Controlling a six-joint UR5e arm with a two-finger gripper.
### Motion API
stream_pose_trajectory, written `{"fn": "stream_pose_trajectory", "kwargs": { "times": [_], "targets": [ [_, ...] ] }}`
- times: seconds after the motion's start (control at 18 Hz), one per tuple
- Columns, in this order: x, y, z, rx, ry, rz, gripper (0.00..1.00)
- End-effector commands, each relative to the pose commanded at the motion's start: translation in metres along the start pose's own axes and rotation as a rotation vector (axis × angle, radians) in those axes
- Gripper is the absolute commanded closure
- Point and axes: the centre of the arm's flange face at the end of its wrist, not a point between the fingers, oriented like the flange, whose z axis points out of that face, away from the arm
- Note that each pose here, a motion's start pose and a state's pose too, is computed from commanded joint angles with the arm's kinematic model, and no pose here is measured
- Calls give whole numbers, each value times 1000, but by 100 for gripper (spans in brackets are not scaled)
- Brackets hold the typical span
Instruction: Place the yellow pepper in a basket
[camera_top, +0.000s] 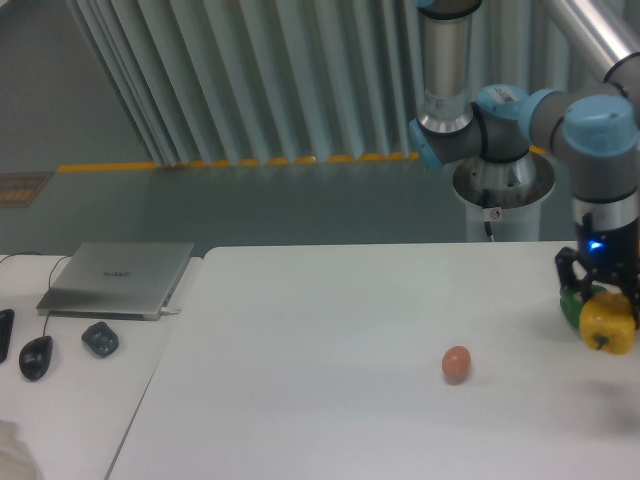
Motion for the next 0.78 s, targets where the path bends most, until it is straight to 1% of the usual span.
{"fn": "stream_pose_trajectory", "kwargs": {
  "times": [0.11, 0.22, 0.33, 0.44, 0.56, 0.78],
  "targets": [
    [-5, 19, 4, -11, 12, 55, 43],
    [-7, 30, 4, -14, 17, 134, 42],
    [-9, 44, 8, -29, 46, 201, 42],
    [-19, 73, 11, -39, 64, 253, 42],
    [-29, 94, 11, -41, 69, 292, 42],
    [-40, 120, 16, -46, 92, 399, 42]
  ]
}}
